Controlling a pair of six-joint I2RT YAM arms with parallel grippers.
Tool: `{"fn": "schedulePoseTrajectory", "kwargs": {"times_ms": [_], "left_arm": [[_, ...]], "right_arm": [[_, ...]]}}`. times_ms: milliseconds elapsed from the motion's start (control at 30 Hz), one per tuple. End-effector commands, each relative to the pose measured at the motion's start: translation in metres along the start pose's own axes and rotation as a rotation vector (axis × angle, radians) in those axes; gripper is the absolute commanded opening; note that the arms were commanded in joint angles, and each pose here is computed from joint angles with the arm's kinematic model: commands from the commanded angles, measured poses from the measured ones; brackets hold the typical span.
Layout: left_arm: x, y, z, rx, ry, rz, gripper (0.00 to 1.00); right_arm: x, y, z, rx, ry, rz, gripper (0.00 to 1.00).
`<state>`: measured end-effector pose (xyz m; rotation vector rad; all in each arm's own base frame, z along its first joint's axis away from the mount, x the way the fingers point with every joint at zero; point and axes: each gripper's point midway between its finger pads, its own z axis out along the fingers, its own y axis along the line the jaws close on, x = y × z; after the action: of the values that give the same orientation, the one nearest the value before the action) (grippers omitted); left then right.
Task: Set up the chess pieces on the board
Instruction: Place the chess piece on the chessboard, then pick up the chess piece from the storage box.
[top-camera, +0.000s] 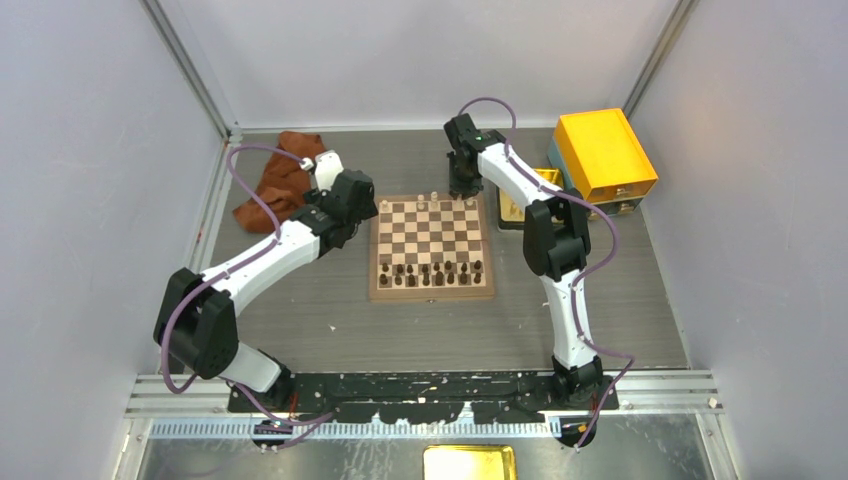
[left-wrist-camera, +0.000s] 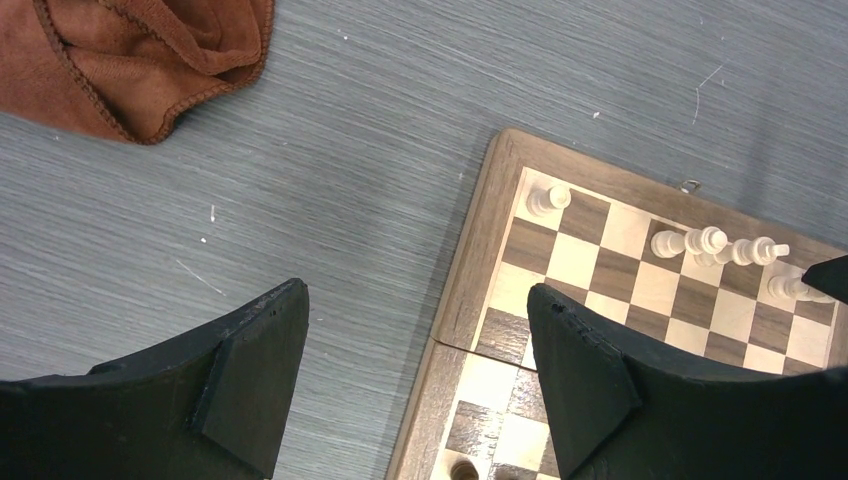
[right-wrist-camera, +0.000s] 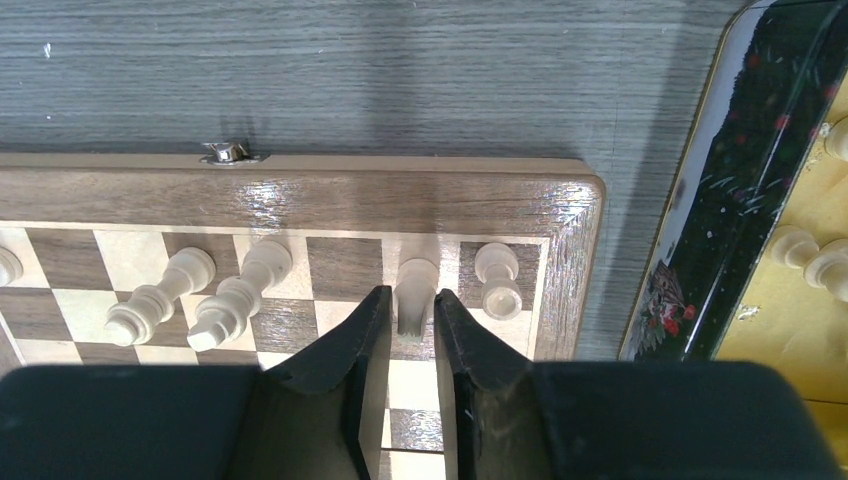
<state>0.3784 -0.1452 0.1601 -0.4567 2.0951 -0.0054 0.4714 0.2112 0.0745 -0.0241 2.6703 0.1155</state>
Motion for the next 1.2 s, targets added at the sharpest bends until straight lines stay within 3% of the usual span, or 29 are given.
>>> {"fn": "schedulePoseTrajectory", "kwargs": {"times_ms": [0, 433, 833, 1167], "left_arm": [[-0.012, -0.006, -0.002, 0.016, -0.049, -0.050, 0.81], [-0.015, -0.006, -0.004, 0.020, -0.053, -0.055, 0.81], [-0.018, -0.007, -0.004, 0.017, -0.058, -0.052, 0.81], [-0.022, -0.008, -0.004, 0.013, -0.063, -0.044, 0.81]], "right_arm": [[-0.008, 0.003, -0.003, -0.017, -0.031, -0.008, 0.29], [-0.026, 0.011, -0.028, -0.040, -0.093, -0.023, 0.31], [-0.065, 0.022, -0.083, -0.086, -0.243, -0.027, 0.31], [-0.100, -0.017, -0.123, -0.014, -0.389, 0.073, 0.31]]}}
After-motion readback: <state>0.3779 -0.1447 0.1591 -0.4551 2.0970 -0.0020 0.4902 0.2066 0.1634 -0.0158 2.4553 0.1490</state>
